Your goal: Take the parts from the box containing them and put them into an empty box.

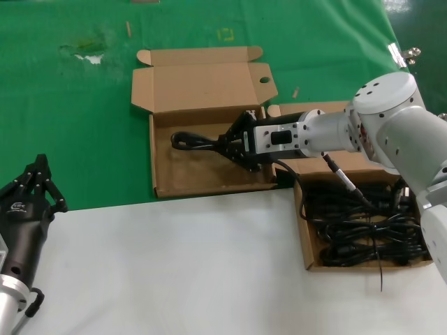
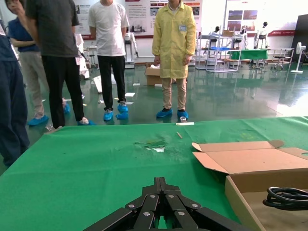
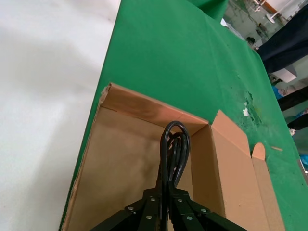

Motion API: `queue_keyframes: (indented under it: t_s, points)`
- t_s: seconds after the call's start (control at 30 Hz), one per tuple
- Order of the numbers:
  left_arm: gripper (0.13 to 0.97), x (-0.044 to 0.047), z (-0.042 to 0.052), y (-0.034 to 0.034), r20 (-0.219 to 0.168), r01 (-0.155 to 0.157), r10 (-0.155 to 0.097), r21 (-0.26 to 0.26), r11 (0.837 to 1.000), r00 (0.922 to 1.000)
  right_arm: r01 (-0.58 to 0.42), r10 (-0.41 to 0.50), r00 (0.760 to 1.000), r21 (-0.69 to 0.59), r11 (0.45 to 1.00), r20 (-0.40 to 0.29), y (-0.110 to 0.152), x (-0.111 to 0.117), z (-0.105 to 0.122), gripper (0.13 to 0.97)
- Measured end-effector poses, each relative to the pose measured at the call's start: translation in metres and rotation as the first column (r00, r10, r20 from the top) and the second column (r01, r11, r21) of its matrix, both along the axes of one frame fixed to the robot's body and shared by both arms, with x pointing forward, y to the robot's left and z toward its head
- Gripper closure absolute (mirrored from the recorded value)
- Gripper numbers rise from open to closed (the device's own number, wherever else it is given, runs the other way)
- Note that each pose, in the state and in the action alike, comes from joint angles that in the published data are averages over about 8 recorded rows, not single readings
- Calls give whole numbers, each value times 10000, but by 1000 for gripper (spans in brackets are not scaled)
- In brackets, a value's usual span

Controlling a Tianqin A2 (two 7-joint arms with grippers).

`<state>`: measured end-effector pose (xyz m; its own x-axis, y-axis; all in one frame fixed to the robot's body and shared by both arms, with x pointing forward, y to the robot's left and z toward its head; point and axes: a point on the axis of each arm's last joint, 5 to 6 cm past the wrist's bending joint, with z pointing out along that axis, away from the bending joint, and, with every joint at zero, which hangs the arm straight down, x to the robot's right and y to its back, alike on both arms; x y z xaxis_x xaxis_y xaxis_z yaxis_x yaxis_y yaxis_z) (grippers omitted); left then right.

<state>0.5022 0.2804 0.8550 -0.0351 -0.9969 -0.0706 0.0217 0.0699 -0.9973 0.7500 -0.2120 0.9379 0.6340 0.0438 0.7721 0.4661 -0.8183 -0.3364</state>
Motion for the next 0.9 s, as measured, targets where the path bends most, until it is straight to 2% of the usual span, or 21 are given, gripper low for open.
queue_keyframes:
  t_s: [0.2, 0.5, 0.8, 0.9]
  points:
    - [957, 0, 0, 0, 0, 0, 0, 0, 10000, 10000, 13, -13, 10000, -82, 10000, 11, -3, -4, -18, 945]
    - [957, 0, 0, 0, 0, 0, 0, 0, 10000, 10000, -8, 8, 10000, -74, 10000, 8, -18, -6, -18, 874]
    - [957, 0, 0, 0, 0, 0, 0, 0, 10000, 10000, 127, -125, 9999, 318, 9994, -45, -94, 10, 63, 743]
    - [957, 0, 0, 0, 0, 0, 0, 0, 10000, 10000, 186, -183, 9998, 518, 9985, -64, -137, 18, 109, 669]
